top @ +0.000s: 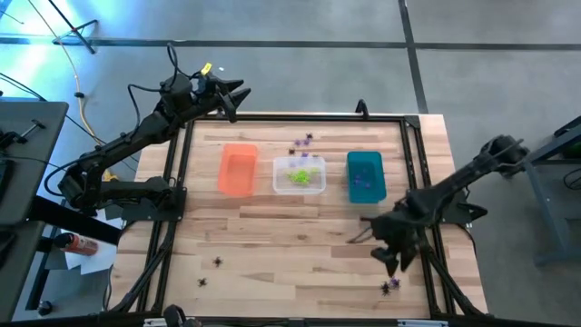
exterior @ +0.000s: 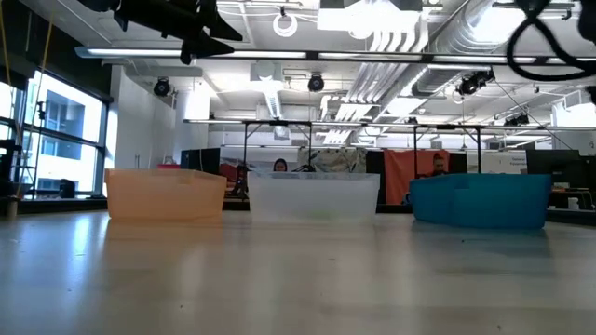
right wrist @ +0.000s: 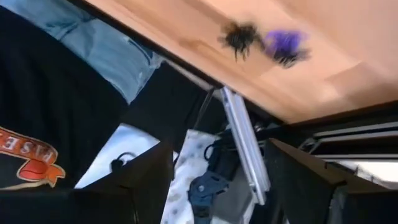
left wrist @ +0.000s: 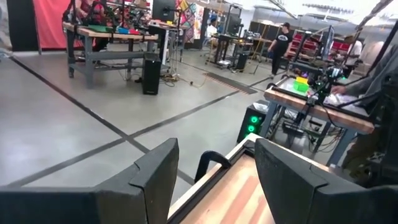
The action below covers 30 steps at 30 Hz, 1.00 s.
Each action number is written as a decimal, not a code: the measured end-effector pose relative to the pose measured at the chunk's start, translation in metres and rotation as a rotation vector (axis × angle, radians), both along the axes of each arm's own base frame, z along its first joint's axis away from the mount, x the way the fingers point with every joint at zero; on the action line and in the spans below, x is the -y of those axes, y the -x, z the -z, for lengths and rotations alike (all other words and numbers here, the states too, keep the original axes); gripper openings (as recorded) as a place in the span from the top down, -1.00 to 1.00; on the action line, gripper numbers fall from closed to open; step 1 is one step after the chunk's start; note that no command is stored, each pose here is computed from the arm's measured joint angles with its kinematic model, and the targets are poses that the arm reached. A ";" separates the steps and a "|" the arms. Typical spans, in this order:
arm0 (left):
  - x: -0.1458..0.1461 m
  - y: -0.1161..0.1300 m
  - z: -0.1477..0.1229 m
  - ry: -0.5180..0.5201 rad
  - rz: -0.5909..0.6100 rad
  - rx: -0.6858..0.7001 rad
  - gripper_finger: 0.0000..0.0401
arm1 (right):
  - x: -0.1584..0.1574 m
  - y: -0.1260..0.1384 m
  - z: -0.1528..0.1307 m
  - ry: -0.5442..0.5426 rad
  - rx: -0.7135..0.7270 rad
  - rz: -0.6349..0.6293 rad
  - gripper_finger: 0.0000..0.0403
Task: Sort Halloween decoration
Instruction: Put the purple spider toy into the blue bin
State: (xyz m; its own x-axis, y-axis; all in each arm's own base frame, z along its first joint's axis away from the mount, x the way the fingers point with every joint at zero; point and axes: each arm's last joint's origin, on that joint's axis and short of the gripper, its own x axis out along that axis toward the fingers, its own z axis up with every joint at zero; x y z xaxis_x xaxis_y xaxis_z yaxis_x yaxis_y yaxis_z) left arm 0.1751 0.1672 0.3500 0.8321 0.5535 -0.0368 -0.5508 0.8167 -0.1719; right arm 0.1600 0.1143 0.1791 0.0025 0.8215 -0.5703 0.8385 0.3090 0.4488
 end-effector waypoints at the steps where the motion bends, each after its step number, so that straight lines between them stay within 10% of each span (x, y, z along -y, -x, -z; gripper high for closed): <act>1: 0.000 0.000 0.000 0.006 0.000 0.004 0.00 | -0.005 0.002 0.004 -0.011 -0.013 -0.002 -0.24; 20: 0.000 0.000 0.002 -0.020 0.002 -0.032 0.00 | -0.021 0.012 0.054 0.222 -0.339 0.258 -0.23; 30: 0.000 0.000 0.002 -0.021 0.002 -0.032 0.00 | -0.028 0.006 0.073 0.248 -0.393 0.288 0.15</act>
State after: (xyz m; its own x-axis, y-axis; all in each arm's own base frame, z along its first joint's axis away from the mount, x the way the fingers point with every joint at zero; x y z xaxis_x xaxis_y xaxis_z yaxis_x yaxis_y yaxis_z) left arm 0.1751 0.1672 0.3485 0.8318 0.5526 -0.0520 -0.5541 0.8212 -0.1365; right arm 0.1540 0.1422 0.1058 -0.0449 0.6595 -0.7504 0.9947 0.0993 0.0277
